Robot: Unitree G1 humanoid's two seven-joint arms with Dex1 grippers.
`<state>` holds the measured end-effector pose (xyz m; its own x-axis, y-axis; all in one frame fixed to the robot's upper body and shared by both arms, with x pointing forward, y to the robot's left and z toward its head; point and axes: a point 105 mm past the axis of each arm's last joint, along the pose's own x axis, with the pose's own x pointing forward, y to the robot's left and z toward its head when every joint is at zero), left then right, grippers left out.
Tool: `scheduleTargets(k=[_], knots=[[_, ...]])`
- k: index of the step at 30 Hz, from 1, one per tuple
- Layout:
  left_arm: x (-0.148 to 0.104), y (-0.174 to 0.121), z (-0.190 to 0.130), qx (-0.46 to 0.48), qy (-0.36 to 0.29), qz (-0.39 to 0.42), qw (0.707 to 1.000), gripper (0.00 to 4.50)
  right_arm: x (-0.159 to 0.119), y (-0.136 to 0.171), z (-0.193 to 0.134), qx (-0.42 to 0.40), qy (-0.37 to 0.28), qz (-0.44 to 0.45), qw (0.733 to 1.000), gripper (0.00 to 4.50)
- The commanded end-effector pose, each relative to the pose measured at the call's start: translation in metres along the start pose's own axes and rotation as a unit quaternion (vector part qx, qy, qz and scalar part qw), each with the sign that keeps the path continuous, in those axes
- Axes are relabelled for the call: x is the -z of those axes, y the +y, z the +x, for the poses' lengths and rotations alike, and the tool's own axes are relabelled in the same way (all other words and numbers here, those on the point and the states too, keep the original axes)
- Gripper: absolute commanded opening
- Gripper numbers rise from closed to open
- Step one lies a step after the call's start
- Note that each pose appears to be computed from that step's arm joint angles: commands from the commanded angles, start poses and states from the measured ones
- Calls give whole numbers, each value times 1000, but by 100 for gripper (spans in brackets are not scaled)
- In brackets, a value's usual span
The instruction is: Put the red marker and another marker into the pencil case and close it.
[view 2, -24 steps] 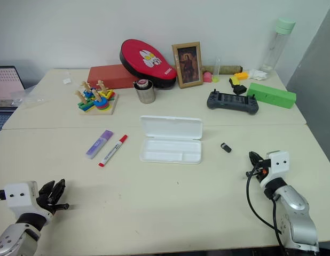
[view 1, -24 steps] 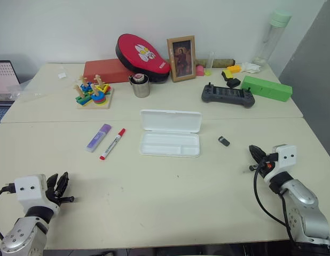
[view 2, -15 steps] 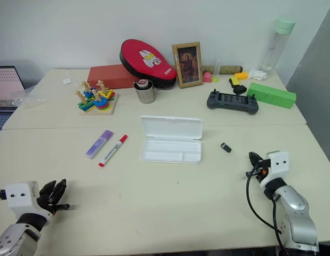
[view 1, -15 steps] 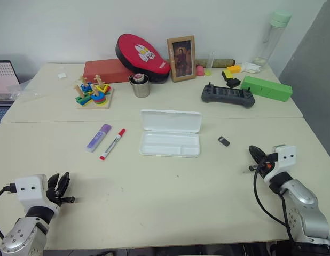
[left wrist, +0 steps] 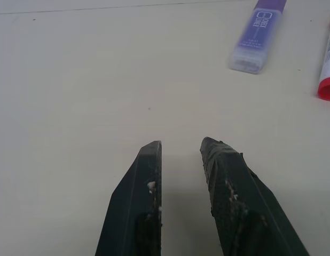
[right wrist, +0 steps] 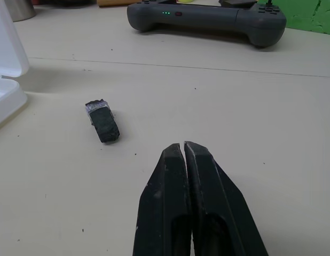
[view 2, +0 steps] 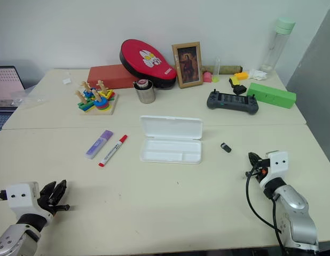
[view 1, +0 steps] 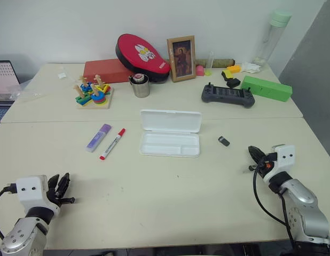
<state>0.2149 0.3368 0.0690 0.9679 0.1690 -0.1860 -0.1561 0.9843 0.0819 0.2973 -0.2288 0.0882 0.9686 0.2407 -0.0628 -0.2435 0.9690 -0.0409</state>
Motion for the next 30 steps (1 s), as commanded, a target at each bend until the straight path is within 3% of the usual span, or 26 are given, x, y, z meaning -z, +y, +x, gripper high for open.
scheduleTargets(k=[1,15,16,24,30], knots=[[-6,2,-1,1,-6,16,1000,123,-12,1,0,-6,-10,-8,1000,6],[-28,-2,-1,68,-8,4,998,123,-10,1,1,-34,36,14,999,6],[-28,-3,-1,72,-7,9,997,161,-9,-1,1,-28,41,14,999,21],[-27,-4,-1,72,-4,15,997,307,-10,-3,0,-25,37,13,999,184],[-29,-8,1,80,-9,18,997,442,-19,-7,2,-31,28,-2,999,339]])
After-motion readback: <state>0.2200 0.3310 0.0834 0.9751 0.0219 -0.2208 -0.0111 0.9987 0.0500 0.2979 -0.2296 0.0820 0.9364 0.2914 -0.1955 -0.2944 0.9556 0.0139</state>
